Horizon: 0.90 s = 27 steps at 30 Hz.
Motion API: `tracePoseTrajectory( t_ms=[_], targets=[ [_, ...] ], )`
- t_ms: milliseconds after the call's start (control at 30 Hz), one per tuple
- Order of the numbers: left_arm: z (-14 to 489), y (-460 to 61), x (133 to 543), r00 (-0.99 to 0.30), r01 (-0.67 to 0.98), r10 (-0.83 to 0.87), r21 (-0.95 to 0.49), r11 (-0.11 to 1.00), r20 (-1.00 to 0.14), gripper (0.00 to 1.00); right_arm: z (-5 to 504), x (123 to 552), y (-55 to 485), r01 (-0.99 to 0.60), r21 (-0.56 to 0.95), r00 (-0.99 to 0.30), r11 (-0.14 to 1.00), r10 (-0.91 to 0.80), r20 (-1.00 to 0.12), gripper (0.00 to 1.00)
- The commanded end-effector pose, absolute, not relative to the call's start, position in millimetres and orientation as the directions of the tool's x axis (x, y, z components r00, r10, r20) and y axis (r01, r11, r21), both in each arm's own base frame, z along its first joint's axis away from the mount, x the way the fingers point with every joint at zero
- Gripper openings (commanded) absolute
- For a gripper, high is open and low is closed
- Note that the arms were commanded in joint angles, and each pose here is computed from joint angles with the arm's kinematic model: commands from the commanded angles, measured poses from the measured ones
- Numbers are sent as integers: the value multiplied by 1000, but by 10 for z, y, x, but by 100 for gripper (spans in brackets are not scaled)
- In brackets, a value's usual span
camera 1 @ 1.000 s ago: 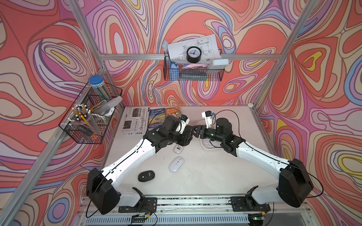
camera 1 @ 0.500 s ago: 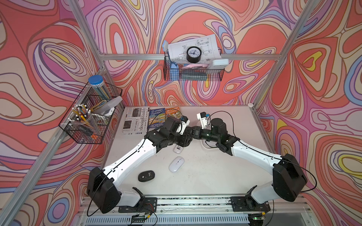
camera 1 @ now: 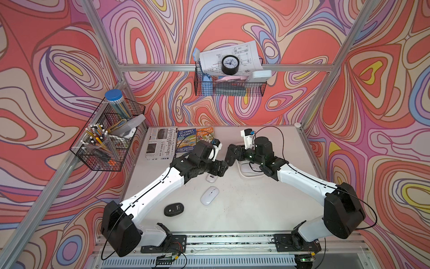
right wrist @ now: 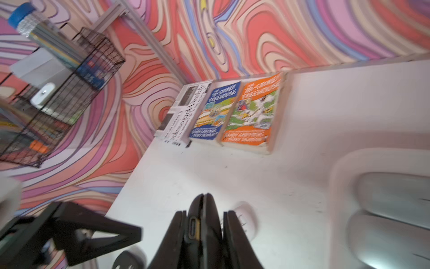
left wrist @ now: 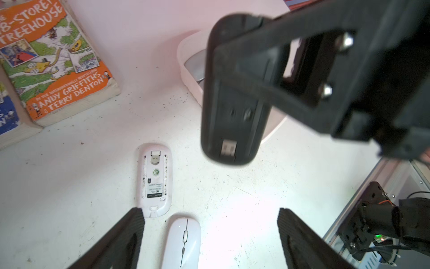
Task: Put the mouse in the storage box
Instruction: Pick up the mouse from the center of the board, then place the mouse in the storage box.
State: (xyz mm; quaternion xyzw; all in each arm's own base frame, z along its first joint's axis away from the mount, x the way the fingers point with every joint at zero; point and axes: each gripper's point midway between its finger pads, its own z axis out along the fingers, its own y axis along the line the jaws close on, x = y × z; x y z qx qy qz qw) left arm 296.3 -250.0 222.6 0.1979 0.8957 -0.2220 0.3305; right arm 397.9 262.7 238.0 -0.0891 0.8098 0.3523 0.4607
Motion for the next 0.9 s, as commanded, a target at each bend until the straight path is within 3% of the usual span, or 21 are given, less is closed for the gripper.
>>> tracePoseTrajectory(
  t_ms=[0, 200, 367, 667, 867],
  targets=[
    [2194, -2348, 2923, -716, 446, 181, -242, 861, -674, 88, 2296, 4313, 2197, -402, 320, -454, 858, 117, -883, 11],
    [1988, -2236, 2874, -742, 401, 167, -231, 887, -649, 88, 1942, 4640, 1867, -310, -38, -361, 950, -155, -920, 10],
    [1900, -2207, 2873, -758, 381, 163, -225, 897, -632, 88, 1724, 4856, 1725, -248, -219, -334, 944, -295, -895, 9],
    [1846, -2185, 2886, -765, 370, 168, -211, 905, -622, 88, 1481, 5181, 1618, -222, -415, -312, 882, -468, -827, 9],
    [1800, -2182, 2890, -770, 369, 177, -203, 907, -613, 88, 1359, 5349, 1455, -200, -467, -328, 861, -508, -797, 8]
  ],
)
